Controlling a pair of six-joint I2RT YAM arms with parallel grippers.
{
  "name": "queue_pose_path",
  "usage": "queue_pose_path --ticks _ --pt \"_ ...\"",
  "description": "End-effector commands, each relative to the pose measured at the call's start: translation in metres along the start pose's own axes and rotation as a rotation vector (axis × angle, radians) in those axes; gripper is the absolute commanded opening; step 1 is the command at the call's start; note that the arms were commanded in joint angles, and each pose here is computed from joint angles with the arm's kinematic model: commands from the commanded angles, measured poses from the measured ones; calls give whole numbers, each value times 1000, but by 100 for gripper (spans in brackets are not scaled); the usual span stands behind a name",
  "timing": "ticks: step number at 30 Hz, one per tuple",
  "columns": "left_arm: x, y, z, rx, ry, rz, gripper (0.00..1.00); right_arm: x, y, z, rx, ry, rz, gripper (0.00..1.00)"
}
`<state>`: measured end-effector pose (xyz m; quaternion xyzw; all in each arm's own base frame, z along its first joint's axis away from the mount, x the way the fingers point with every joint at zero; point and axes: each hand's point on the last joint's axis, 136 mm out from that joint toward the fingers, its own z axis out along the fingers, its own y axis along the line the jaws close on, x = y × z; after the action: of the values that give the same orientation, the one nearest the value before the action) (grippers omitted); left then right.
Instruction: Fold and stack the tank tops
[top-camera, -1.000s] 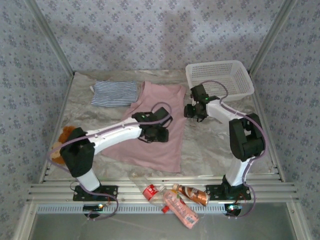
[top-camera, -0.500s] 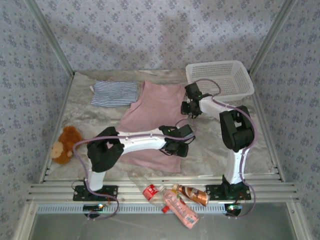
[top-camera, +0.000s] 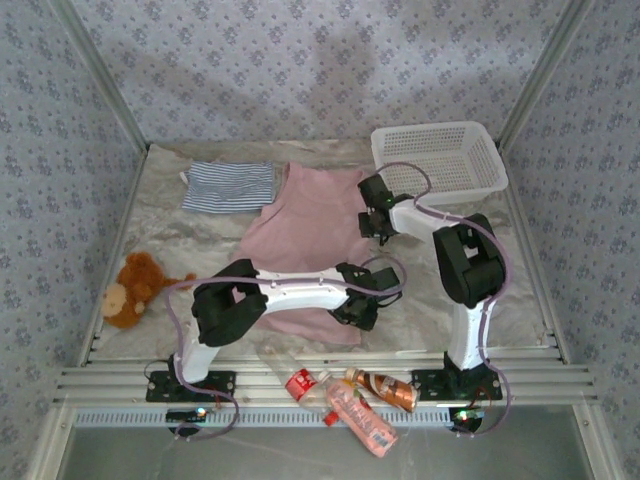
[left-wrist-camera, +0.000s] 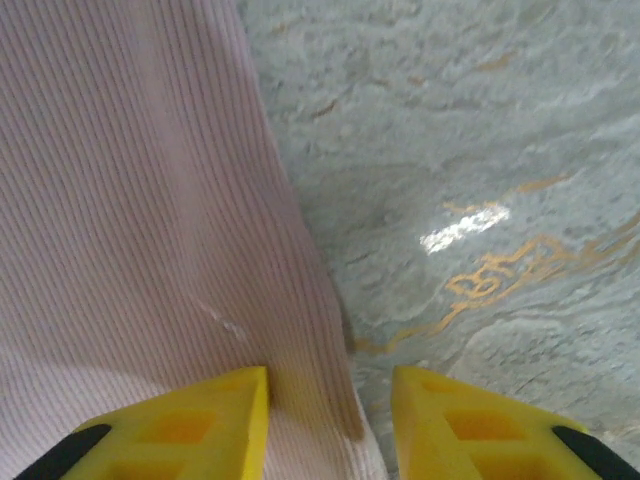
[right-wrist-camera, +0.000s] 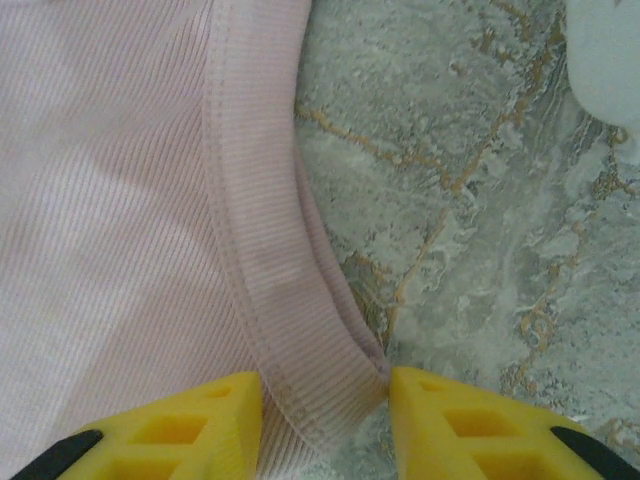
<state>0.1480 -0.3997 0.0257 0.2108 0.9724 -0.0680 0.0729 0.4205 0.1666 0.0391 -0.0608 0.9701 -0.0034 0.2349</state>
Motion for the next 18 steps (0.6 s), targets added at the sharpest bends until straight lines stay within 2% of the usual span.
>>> queue_pose_path --ticks 1,7,13,15,18 --pt "8 7 -3 -56 22 30 34 3 -9 -10 71 5 -49 41" --pt "19 4 -4 -63 46 60 29 27 -11 -7 86 81 -54 41" --pt "24 3 -1 -73 64 82 21 29 -13 2 78 82 -41 41" --pt "24 5 -2 -81 66 91 17 24 -10 6 64 71 -40 38" --pt "23 6 -5 -88 60 96 10 18 -5 9 48 64 -46 28"
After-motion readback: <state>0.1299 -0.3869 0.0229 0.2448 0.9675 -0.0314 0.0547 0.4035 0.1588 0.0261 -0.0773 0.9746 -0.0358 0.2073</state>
